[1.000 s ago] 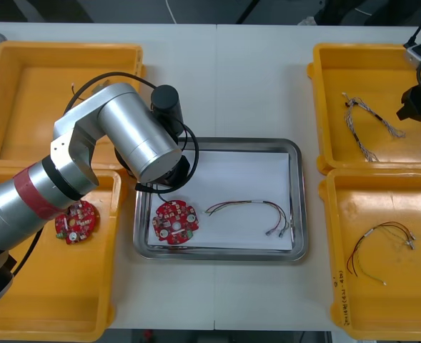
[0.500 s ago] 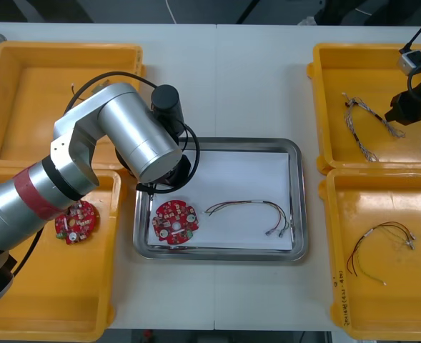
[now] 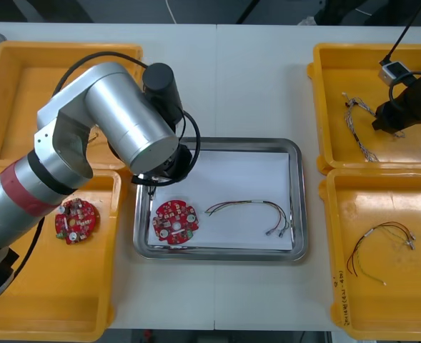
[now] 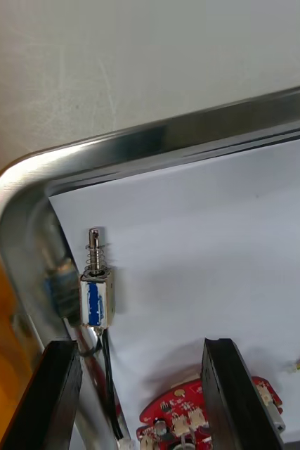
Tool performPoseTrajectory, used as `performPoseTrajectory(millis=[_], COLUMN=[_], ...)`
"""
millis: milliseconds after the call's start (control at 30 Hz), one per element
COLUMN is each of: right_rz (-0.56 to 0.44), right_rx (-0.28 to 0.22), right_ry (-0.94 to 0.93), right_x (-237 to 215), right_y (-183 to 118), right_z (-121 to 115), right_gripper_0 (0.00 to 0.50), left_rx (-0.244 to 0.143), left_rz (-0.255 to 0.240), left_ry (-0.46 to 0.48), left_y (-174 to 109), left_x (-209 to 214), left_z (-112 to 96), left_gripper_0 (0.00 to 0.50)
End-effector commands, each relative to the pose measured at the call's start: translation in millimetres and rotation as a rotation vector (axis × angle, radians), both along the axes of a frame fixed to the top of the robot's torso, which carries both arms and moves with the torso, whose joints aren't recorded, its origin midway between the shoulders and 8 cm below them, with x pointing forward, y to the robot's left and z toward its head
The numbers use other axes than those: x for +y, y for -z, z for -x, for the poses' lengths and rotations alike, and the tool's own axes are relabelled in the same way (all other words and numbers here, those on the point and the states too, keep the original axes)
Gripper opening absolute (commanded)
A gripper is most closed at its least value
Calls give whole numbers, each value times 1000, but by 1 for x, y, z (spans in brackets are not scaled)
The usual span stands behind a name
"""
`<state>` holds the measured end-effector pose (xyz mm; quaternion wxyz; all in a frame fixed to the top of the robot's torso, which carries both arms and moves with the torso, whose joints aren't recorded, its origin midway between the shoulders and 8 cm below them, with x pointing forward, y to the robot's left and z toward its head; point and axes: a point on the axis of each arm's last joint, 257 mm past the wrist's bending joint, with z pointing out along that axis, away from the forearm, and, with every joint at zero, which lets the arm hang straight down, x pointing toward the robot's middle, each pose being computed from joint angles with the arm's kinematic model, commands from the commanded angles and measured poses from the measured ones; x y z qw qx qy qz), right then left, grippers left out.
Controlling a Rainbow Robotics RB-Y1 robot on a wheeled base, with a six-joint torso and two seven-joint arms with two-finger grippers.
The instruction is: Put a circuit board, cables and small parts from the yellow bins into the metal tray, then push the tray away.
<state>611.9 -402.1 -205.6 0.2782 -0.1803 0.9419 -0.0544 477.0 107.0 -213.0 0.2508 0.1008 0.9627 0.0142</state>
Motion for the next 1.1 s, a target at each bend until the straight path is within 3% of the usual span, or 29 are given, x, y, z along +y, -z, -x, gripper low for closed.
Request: performPoseTrajectory(millis=[33,267,567,700,733,800,867,900,1100], right_rz=[4,-3,-12,-14,-14,-15,-20,-25,-39], right_rx=[-35,-32,-19,-13,-12,-7,-5,-7,-15], right_ry=[-20,-5,3,5,6,9,11,12,10], right_x=[11,11,13,12,12,11,11,11,14], right_y=[-13,0,6,10,11,13,15,17,19], right_z=[-15,-16,-14,-12,-11,-10,-9,-8,-9], right_gripper_0=[500,500,500,500,465,146,29,0,0], left_rx=[-23,-42,-32,-4,1,19,33,43,97], left_rz=[87,72,18,-3,-7,-27,-42,-55,-90], left_ry=[-72,-83,-44,-21,-17,-4,3,7,37], left_y=[-32,-67,-95,-99,-100,-101,-102,-103,-104], left_x=[3,37,92,119,124,138,149,155,178], left_z=[3,-1,-6,-9,-10,-12,-15,-17,-26], left_gripper_0=[500,500,500,500,500,500,500,500,500])
